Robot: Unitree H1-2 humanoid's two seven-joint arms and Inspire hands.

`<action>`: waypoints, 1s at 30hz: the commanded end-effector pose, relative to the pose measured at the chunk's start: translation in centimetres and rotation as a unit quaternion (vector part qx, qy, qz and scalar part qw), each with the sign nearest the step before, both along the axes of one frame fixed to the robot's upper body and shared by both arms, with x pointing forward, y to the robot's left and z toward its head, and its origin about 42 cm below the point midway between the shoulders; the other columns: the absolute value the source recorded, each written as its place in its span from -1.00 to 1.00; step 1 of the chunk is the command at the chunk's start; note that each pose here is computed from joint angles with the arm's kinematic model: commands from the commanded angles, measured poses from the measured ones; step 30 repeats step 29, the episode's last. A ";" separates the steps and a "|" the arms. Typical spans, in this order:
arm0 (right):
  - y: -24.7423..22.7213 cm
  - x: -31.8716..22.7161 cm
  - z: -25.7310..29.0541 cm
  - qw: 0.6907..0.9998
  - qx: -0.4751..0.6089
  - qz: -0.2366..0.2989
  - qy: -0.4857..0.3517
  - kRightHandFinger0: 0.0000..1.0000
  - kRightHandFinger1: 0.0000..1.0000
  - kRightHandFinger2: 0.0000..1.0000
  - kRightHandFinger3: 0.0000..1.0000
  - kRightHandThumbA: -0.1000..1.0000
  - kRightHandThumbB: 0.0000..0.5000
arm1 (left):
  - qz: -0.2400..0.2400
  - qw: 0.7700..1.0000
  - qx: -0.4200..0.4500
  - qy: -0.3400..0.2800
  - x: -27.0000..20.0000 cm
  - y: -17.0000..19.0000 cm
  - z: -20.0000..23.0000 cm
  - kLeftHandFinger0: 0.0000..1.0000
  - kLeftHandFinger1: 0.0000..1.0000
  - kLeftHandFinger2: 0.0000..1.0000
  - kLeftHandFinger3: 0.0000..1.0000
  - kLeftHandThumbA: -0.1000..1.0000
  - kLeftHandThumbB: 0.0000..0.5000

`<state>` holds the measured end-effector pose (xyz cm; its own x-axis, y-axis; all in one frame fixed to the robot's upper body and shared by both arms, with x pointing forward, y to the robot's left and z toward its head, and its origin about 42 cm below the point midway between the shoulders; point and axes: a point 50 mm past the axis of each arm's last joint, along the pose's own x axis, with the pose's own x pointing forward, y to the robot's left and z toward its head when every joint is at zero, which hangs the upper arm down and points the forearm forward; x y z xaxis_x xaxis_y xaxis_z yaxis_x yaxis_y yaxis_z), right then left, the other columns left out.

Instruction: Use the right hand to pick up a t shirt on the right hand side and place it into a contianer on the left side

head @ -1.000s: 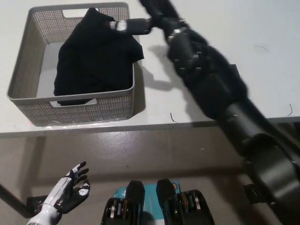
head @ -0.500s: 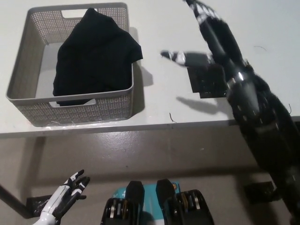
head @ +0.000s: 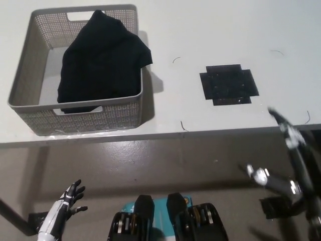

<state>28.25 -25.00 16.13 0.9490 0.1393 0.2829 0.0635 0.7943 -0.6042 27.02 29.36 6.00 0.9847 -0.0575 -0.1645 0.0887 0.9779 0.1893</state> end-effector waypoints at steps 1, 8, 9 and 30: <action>-1.5 -2.4 -1.7 0.997 0.049 -0.003 -0.059 1.00 1.00 1.00 1.00 1.00 0.56 | 0.024 0.996 -0.017 -0.082 0.5 0.1 1.4 0.69 0.96 1.00 1.00 1.00 0.41; -2.3 -5.1 -6.6 1.000 0.002 -0.001 0.011 1.00 1.00 1.00 1.00 1.00 0.51 | 0.027 0.996 -0.016 -0.086 0.5 0.0 1.2 0.69 0.97 1.00 1.00 1.00 0.55; -2.5 -5.6 -7.6 1.000 -0.002 -0.002 0.023 1.00 1.00 1.00 1.00 1.00 0.46 | 0.024 0.996 -0.015 -0.087 0.4 -0.1 1.2 0.70 0.97 1.00 1.00 1.00 0.56; -3.8 -4.1 -13.4 0.994 0.012 0.007 0.111 1.00 1.00 1.00 1.00 1.00 0.34 | 0.025 0.995 -0.008 -0.099 0.5 0.0 0.9 0.76 1.00 1.00 1.00 0.96 0.75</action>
